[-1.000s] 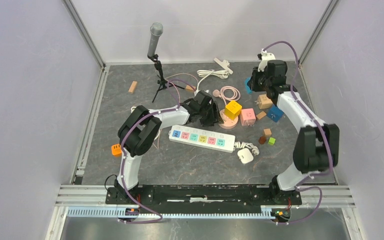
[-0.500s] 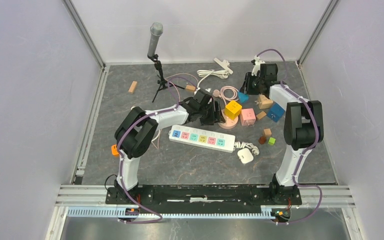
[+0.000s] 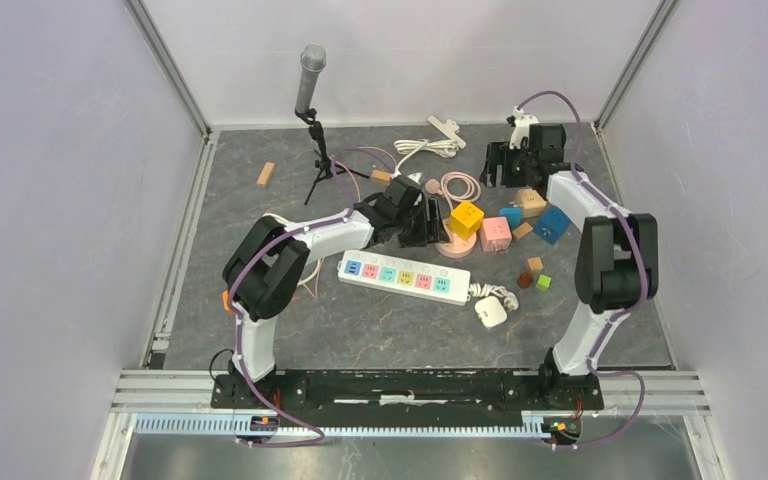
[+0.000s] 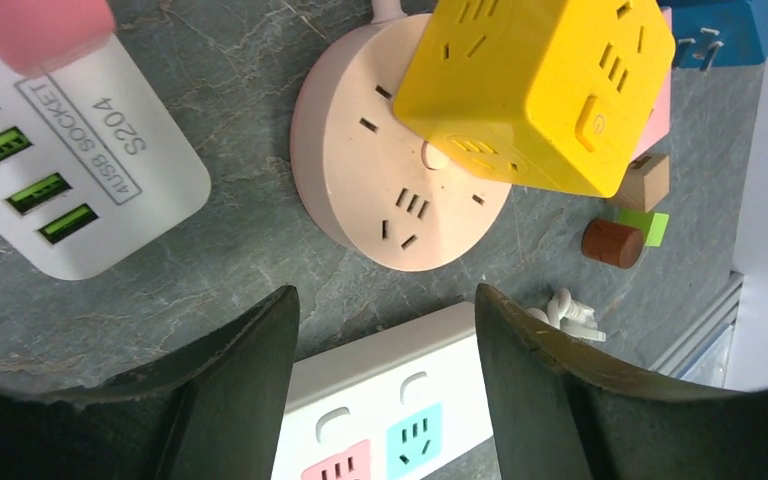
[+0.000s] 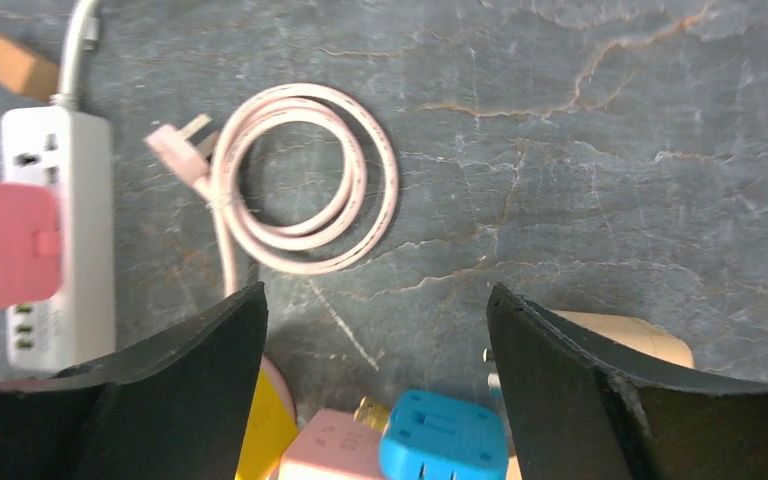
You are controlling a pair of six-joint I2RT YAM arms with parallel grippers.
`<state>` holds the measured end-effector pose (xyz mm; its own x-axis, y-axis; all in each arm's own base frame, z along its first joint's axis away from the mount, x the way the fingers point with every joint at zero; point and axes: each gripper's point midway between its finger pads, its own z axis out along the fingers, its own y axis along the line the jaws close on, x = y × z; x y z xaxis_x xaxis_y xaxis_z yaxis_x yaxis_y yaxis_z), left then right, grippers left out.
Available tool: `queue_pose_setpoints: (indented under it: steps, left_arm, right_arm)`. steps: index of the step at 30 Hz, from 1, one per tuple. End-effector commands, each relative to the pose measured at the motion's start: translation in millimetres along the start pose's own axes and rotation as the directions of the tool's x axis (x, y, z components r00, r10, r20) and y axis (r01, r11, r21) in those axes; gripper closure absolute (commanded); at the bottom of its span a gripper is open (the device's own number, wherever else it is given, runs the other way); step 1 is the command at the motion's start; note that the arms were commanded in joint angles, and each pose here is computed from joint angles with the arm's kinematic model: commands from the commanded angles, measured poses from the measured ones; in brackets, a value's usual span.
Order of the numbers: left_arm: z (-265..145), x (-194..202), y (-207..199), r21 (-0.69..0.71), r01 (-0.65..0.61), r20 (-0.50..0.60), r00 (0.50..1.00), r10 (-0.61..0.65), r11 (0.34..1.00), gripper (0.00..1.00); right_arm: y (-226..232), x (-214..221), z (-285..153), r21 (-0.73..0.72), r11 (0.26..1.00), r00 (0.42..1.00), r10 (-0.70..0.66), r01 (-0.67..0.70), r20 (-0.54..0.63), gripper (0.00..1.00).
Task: Pull the plug off the socket
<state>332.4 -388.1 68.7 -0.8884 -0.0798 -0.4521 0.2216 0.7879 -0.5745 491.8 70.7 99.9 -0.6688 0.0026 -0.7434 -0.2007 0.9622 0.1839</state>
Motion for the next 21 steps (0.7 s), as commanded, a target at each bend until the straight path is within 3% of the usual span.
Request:
queue_pose_setpoints:
  steps: [1,5,9,21]
  left_arm:
    - [-13,-17,-7,-0.008,-0.030,0.077,0.997,0.030,1.000,0.29]
    - [-16,-20,3,-0.054,-0.011,0.107,0.994,0.017,0.998,0.30]
    - [-20,-22,11,-0.092,0.008,0.137,0.991,0.005,0.996,0.30]
    - [-31,-20,19,-0.114,0.024,0.168,0.986,-0.005,0.993,0.30]
  right_arm:
    - [32,-43,-47,-0.086,0.987,0.978,-0.123,0.139,0.168,0.14]
    - [63,-26,-65,-0.163,0.929,0.933,-0.299,0.332,0.199,0.05]
    - [92,1,-74,-0.256,0.849,0.885,-0.418,0.461,0.207,0.03]
    - [92,52,-62,-0.235,0.778,0.805,-0.592,0.582,0.036,0.03]
